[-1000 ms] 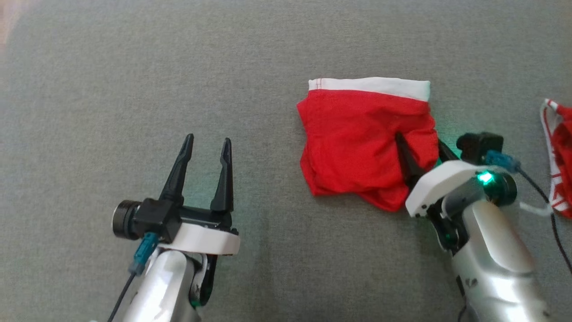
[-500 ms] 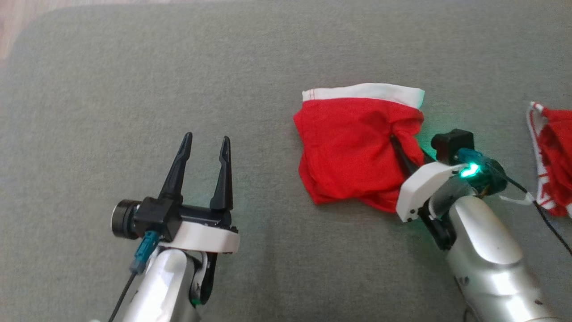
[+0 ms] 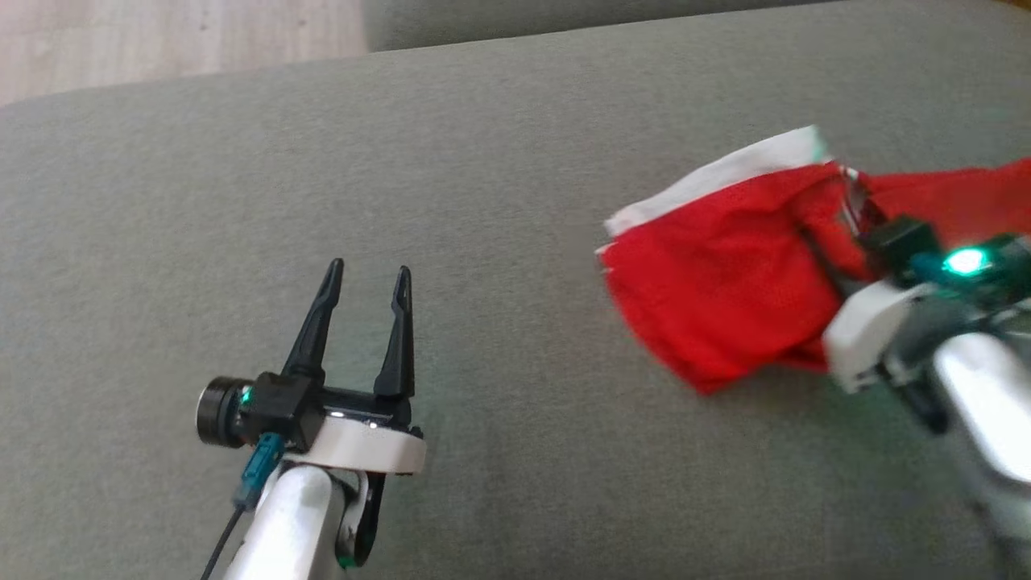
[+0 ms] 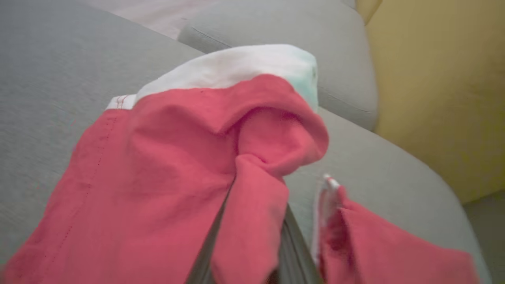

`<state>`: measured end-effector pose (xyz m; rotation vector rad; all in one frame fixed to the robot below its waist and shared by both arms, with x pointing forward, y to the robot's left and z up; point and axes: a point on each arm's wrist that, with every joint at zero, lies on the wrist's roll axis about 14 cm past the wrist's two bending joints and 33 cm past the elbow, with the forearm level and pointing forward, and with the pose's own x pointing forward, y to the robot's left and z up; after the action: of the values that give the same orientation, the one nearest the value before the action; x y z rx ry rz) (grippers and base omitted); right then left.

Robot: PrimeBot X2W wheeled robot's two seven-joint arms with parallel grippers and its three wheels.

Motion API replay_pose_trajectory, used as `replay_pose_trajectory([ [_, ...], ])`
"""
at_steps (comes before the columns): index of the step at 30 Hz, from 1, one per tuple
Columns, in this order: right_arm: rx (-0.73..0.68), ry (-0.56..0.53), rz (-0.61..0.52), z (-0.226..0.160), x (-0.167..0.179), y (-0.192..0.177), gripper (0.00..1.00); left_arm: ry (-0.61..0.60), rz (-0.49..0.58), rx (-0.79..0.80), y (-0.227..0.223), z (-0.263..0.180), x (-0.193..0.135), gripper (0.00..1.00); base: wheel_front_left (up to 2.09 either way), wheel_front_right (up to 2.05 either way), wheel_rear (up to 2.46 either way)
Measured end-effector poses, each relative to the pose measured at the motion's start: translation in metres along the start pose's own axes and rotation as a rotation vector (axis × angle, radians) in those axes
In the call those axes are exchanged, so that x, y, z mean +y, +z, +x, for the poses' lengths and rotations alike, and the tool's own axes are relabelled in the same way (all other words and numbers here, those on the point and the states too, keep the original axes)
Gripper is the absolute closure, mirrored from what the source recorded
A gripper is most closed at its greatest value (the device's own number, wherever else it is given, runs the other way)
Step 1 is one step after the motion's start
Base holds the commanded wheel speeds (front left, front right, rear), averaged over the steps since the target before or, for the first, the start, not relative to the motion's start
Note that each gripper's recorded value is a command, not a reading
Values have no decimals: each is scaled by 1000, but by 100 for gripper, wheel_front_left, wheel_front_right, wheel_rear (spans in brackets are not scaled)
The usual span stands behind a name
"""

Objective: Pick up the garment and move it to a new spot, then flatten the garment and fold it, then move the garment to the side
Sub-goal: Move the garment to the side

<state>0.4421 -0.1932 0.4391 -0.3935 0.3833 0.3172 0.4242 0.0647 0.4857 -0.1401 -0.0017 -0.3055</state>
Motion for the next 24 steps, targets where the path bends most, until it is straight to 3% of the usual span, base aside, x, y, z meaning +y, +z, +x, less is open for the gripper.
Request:
replay_pose_trajectory([
  [5,69,-86,-61,-25,-62,-12,100,-35,-4,20,-10,7,-9,0,0,0,0],
  [16,255,-249,-114,-48,-152,-52,100,-50,-15,60,-29,21,-7,0,0,0,0],
  [24,387,-312,-126,-46,-182,-91,100,-28,-11,80,-40,28,7,0,0,0,0],
])
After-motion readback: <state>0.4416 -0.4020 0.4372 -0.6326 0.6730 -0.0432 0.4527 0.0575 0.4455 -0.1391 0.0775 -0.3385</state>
